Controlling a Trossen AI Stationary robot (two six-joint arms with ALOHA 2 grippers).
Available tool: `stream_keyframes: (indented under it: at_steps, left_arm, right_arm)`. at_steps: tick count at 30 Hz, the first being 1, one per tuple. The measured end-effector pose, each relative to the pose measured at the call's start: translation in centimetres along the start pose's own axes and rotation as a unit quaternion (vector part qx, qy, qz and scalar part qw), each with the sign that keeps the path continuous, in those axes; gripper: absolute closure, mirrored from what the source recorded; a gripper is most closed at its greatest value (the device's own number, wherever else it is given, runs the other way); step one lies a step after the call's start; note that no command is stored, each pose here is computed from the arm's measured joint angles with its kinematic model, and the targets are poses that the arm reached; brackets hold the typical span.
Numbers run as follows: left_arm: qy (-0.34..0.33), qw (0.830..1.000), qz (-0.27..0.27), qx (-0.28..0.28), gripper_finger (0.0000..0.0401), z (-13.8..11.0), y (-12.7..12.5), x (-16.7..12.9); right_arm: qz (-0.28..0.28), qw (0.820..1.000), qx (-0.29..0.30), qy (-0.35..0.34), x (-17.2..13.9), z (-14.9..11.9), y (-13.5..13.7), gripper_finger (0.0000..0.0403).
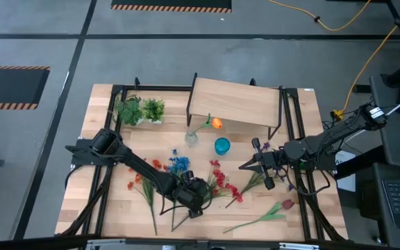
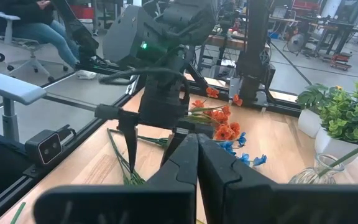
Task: Pick and place flowers into a vace then onto a shelf
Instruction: Put the red flowers into the transparent vase
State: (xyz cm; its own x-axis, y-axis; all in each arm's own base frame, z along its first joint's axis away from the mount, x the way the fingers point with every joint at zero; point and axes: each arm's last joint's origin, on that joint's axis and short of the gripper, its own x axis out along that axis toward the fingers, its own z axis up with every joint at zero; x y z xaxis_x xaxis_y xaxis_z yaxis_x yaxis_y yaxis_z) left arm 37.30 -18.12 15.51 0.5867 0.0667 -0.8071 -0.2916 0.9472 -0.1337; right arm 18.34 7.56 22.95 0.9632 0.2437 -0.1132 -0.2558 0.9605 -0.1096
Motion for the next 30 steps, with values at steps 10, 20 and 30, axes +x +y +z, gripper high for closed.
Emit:
stream_keyframes:
  at_steps: [10, 20, 30]
  left_arm:
    - [0.026, 1.000, 0.003, 0.011, 0.0196, -1.0, 0.1, 1.5]
    - [0.061, 0.998, -0.003, -0.005, 0.0236, -1.5, 0.5, 2.9]
    - [0.067, 0.998, -0.006, -0.009, 0.0321, -1.4, 0.7, 3.2]
  right_arm:
    - [0.000, 1.000, 0.000, -0.001, 0.0, 0.0, 0.0, 0.0396]
    - [0.000, 1.000, 0.000, -0.002, 0.0, 0.0, 0.0, 0.0396]
    - [0.000, 1.000, 0.000, -0.002, 0.0, 0.0, 0.0, 0.0396]
